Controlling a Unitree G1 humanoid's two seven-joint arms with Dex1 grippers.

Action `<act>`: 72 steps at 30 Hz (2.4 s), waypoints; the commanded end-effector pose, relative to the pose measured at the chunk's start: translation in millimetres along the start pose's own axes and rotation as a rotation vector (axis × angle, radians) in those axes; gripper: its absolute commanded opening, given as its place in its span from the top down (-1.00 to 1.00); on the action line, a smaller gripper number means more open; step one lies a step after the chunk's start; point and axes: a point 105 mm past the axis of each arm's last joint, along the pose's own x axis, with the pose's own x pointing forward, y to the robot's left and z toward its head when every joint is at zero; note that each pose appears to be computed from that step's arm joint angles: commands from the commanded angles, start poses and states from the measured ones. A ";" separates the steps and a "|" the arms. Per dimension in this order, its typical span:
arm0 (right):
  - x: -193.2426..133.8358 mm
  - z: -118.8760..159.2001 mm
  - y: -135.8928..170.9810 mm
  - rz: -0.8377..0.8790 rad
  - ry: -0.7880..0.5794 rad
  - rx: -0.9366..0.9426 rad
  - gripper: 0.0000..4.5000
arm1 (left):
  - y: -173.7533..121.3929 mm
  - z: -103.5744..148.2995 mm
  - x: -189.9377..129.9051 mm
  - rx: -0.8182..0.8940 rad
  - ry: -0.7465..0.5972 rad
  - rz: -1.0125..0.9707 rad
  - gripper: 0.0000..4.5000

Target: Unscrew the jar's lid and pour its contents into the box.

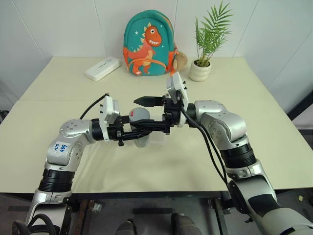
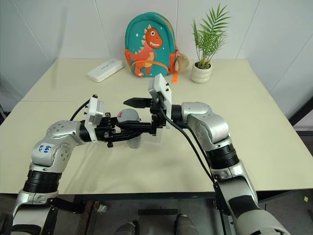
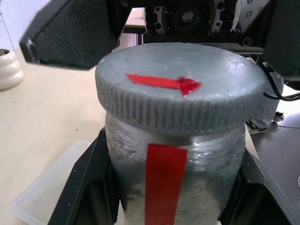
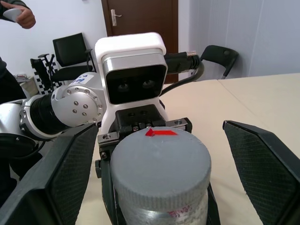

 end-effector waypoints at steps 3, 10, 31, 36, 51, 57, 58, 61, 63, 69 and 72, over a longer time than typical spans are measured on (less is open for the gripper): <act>4.6 11.3 5.4 0.026 -0.019 -0.046 -0.91 | -1.8 11.8 -1.9 0.037 -0.028 -0.003 0.08; 2.7 19.7 2.8 -0.006 -0.073 -0.033 -0.28 | -0.9 12.8 -1.9 0.038 -0.026 -0.002 0.08; -159.3 -25.4 -56.8 -0.714 -0.023 -0.103 -0.28 | 2.1 11.9 -16.8 -0.014 -0.007 0.031 0.08; -215.3 -74.9 -62.2 -0.950 0.051 -0.117 -0.28 | 3.5 13.5 -16.9 -0.035 -0.019 0.035 0.08; -238.6 -74.7 -57.7 -1.033 -0.083 0.005 -0.99 | 18.2 13.3 -7.7 -0.024 -0.032 0.083 0.08; -186.5 -44.6 -31.5 -0.733 0.063 -0.129 -0.99 | 45.6 11.6 -3.3 0.024 0.001 0.148 0.08; -174.8 -42.2 -21.8 -0.652 0.092 -0.128 -0.99 | 52.4 12.8 -3.0 0.029 0.001 0.164 0.08; -147.3 -37.6 8.5 -0.454 0.176 -0.124 -0.99 | 72.5 18.7 -1.7 0.026 -0.009 0.207 0.08; -138.3 -30.1 17.8 -0.418 0.175 -0.119 -0.99 | 80.0 19.9 0.3 0.046 0.014 0.206 0.08; -121.8 -26.3 29.6 -0.408 0.168 -0.139 -0.99 | 100.6 17.9 6.6 0.137 0.123 0.244 0.08; -126.6 -34.4 26.2 -0.458 0.187 -0.144 -0.99 | 119.1 22.4 10.4 0.266 0.200 0.373 0.08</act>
